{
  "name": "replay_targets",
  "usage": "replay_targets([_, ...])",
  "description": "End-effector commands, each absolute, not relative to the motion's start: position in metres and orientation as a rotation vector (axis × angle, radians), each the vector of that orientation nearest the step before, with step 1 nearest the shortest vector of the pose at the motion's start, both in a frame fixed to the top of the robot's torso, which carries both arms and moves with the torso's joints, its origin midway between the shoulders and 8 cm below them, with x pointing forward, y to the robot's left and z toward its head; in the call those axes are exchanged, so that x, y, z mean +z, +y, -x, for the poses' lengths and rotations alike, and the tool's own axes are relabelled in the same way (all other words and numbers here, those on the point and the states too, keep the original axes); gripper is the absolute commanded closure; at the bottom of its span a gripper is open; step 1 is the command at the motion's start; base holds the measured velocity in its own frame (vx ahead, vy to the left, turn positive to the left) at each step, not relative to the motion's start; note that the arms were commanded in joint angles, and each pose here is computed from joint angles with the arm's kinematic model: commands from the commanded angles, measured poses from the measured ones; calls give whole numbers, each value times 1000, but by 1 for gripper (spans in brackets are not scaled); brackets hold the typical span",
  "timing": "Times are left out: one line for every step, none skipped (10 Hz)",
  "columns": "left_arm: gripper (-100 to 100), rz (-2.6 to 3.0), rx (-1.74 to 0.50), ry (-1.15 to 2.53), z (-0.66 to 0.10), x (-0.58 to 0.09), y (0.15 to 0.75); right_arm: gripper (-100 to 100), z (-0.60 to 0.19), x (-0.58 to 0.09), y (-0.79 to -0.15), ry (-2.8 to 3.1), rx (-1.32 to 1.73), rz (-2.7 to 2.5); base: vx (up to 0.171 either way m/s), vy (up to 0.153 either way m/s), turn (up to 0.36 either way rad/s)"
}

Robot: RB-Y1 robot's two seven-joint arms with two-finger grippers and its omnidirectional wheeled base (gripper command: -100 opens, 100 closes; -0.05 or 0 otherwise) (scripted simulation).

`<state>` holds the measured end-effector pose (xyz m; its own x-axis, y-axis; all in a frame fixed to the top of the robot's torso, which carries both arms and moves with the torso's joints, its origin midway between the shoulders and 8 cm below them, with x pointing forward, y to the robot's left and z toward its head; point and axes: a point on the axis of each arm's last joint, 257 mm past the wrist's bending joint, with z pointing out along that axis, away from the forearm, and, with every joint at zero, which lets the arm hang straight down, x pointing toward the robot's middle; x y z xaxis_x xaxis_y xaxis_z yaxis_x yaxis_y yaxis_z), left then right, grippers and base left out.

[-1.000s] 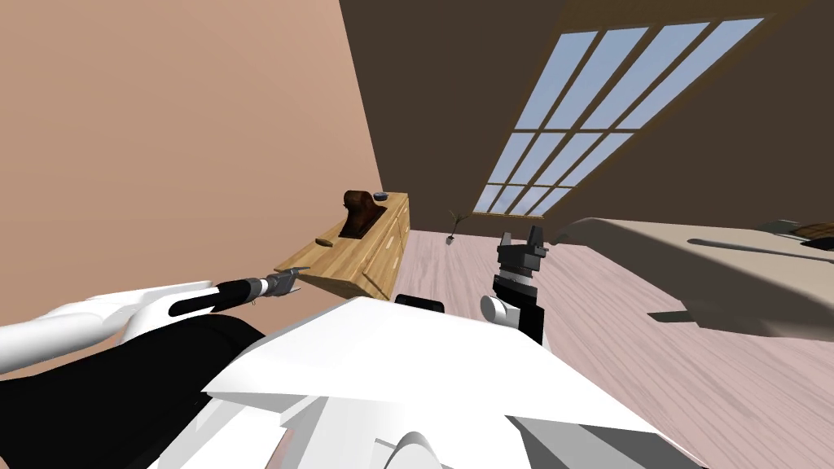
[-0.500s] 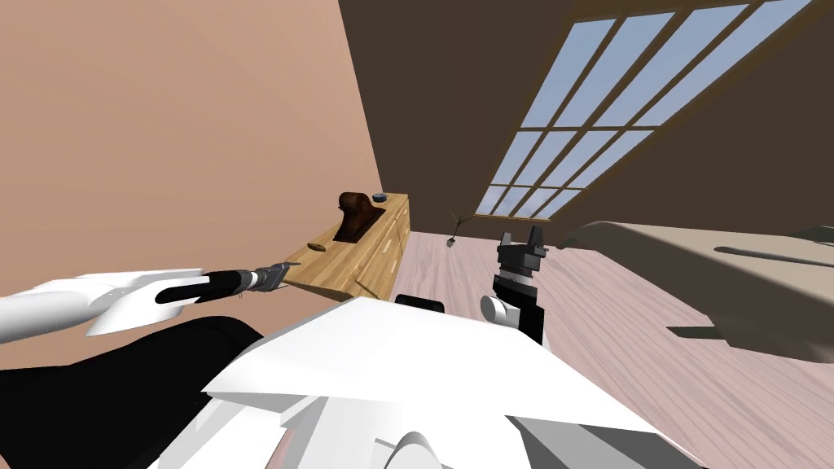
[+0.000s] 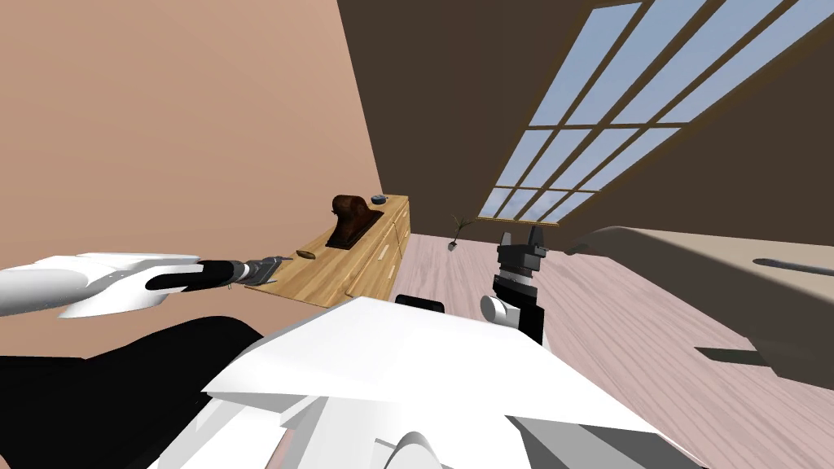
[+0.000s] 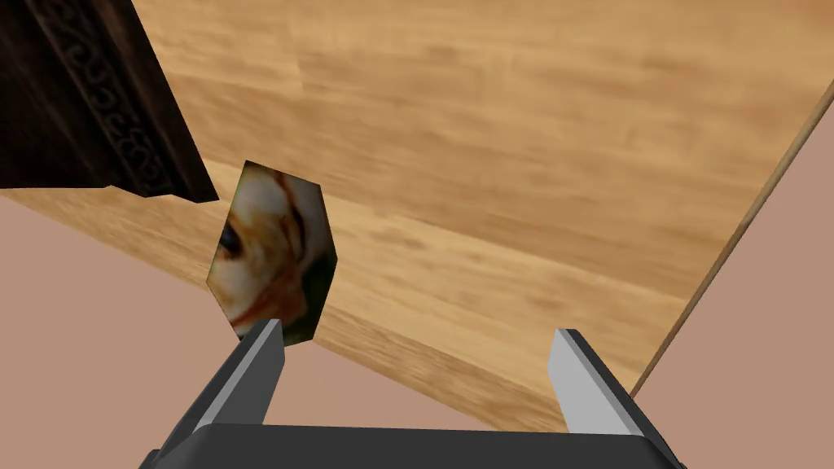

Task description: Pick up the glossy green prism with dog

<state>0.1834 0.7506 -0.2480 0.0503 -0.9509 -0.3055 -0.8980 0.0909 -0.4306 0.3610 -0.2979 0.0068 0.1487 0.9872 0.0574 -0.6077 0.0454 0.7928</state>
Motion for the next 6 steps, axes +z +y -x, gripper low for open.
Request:
replay_targets([-100, 1814, -84, 1854, -185, -240, 759, 0, -361, 7, -298, 607, 1339, -794, 208, -18, 59])
replay_targets([-100, 1817, -58, 1859, -185, -236, 763, 0, -361, 7, -298, 607, 1339, -794, 202, -34, 42])
replay_targets([-100, 1823, -36, 1865, -183, -234, 765, 0, -361, 7, -298, 607, 1339, -794, 198, -19, 34])
replay_targets([-100, 1830, -17, 1873, -180, -234, 767, 0, -361, 7, -298, 607, 1339, -794, 207, -2, 41])
replay_targets([-100, 1838, -1, 1880, -176, -234, 767, 0, -361, 7, -298, 607, 1339, -794, 189, -13, 40])
replay_targets([-100, 1838, -1, 1880, -176, -234, 767, 0, -361, 7, -298, 607, 1339, -794, 102, -12, 10])
